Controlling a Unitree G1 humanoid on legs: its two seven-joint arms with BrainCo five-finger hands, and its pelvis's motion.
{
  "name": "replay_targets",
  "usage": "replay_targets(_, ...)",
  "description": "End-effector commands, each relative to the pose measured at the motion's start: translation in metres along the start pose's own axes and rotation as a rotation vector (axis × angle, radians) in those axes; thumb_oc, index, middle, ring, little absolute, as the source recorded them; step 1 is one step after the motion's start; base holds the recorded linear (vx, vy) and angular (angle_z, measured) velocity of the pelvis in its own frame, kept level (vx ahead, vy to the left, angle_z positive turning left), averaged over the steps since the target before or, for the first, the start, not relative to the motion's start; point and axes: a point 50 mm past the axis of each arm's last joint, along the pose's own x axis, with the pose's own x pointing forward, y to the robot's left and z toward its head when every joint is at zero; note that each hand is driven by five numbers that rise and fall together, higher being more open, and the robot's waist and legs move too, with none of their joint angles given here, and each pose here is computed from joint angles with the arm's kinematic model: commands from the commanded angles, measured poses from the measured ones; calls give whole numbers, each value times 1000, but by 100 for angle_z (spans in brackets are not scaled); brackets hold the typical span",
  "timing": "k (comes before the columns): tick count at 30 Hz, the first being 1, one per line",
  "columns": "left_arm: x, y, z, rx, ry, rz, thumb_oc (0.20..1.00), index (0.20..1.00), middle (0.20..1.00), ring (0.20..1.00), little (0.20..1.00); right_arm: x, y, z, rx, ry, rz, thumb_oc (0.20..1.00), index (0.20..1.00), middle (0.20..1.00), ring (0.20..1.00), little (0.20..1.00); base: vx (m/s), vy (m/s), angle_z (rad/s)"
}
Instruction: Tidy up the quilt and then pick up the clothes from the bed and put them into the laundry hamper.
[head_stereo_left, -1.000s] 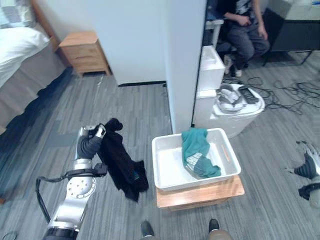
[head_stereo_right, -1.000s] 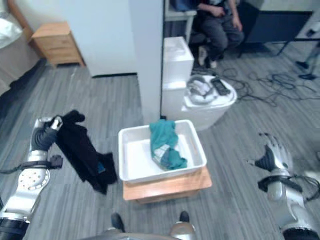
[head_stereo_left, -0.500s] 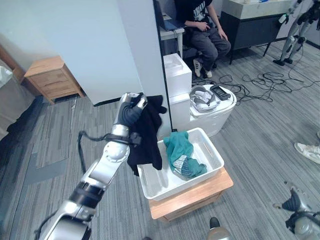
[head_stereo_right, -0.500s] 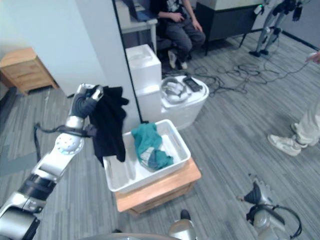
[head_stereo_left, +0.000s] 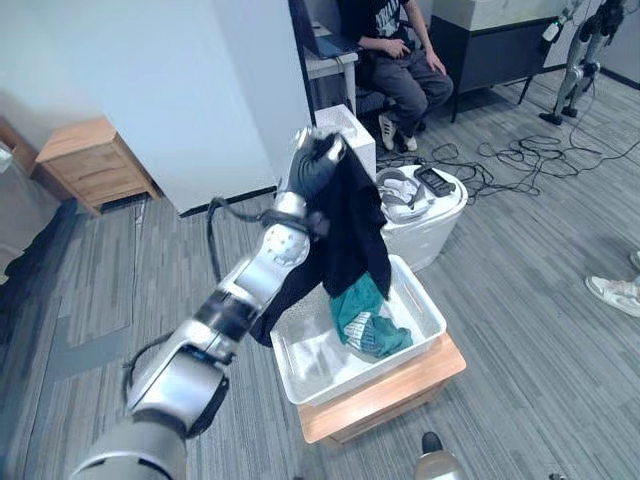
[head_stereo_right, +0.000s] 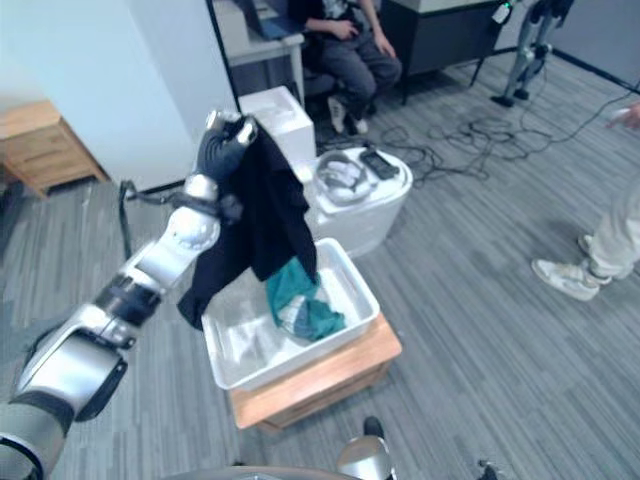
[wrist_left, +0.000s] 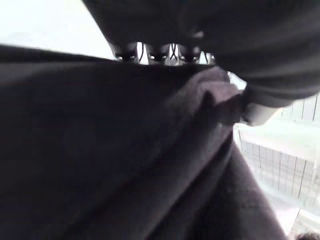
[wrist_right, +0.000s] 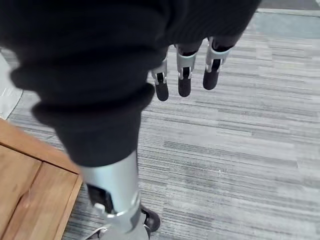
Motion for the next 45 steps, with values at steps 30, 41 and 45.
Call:
replay_targets(30, -87, -39, -118, -38, 657, -18, 1000, 1000, 1000, 1000, 1000, 8, -32, 110, 78, -236, -113, 1000, 1000, 1000, 1000, 1000, -44, -14, 0)
replay_targets(41, -140, -33, -122, -128, 670, -12, 1000, 1000, 1000, 1000, 1000, 7, -13, 88, 210, -158, -15, 1000, 1000, 1000, 1000, 1000, 28, -1, -2)
replay_targets(45, -184, -15, -132, -175, 761, 71, 1000, 1000, 1000, 1000, 1000, 5, -7, 86, 227, -161, 25, 1000, 1000, 1000, 1000, 1000, 55, -1, 13)
